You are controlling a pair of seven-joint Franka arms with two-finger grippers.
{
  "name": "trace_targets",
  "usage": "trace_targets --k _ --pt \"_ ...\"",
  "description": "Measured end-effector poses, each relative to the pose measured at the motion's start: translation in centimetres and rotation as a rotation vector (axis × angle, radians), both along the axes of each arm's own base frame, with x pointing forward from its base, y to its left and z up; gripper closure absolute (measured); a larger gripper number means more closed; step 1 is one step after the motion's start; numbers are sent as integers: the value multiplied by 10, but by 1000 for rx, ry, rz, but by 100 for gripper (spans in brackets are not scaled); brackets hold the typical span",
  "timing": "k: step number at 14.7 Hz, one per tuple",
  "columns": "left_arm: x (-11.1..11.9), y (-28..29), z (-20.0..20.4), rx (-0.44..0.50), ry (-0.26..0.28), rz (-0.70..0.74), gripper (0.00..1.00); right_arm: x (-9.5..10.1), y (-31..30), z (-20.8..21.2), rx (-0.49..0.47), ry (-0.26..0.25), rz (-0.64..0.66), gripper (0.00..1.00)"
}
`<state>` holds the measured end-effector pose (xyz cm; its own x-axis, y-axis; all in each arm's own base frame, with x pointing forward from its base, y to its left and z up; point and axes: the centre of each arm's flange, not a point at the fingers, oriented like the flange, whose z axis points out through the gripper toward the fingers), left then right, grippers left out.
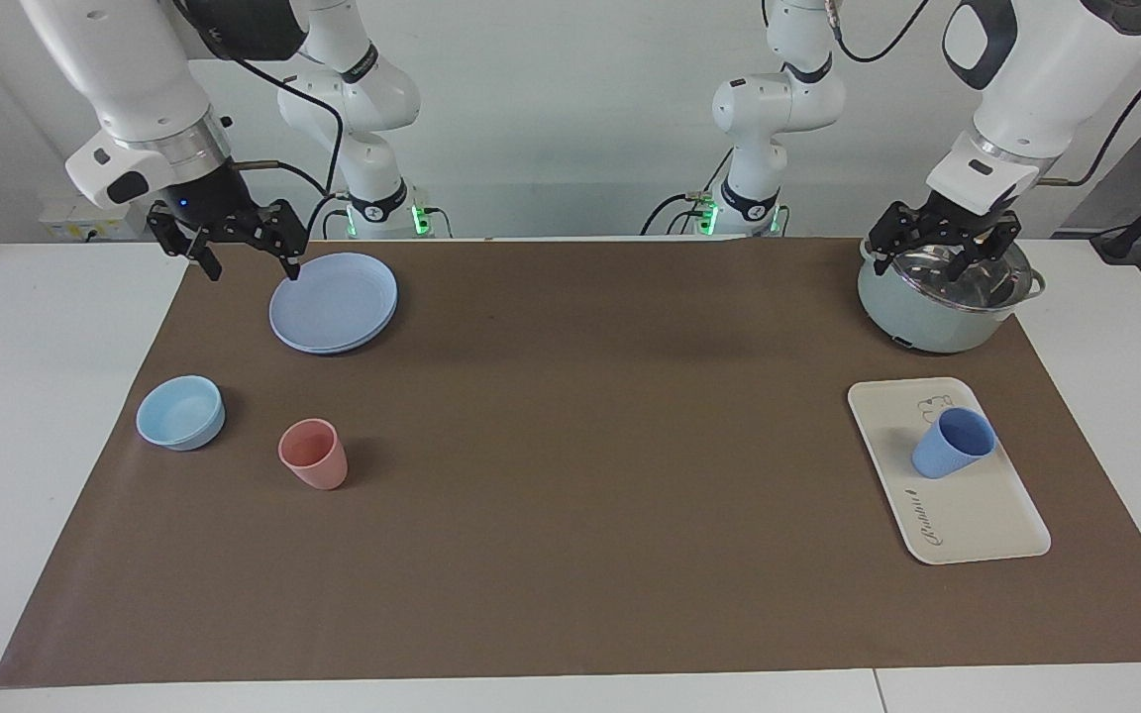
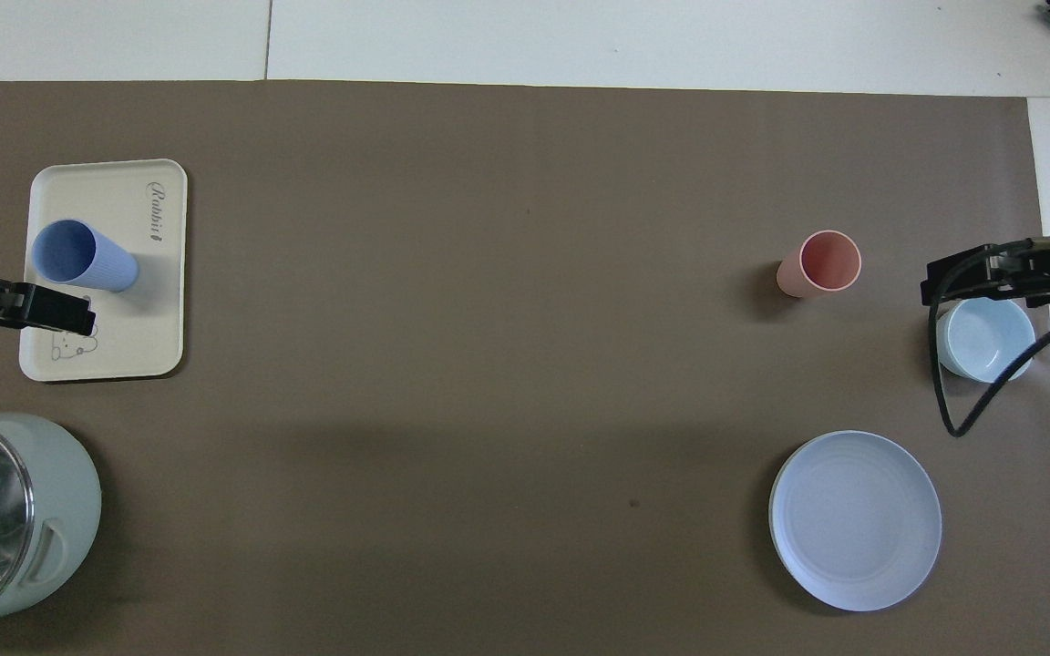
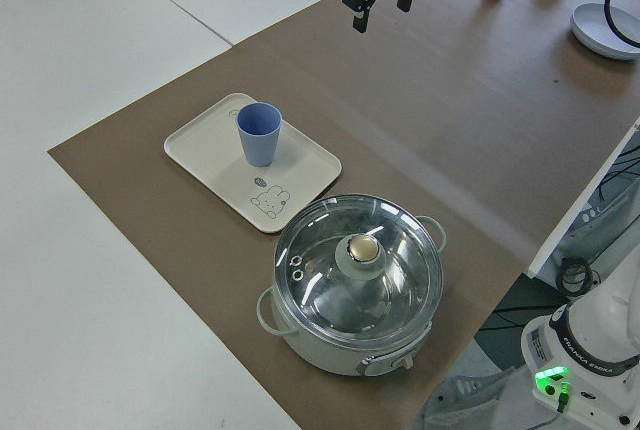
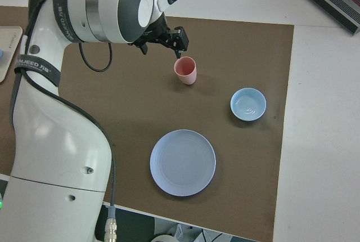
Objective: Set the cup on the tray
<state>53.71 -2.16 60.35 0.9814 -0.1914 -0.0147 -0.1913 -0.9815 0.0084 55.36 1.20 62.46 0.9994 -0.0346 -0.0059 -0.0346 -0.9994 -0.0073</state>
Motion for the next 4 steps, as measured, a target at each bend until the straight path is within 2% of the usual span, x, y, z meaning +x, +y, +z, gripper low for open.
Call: trace_targets --k 4 --pt "0 0 0 0 0 0 0 0 2 0 0 0 3 0"
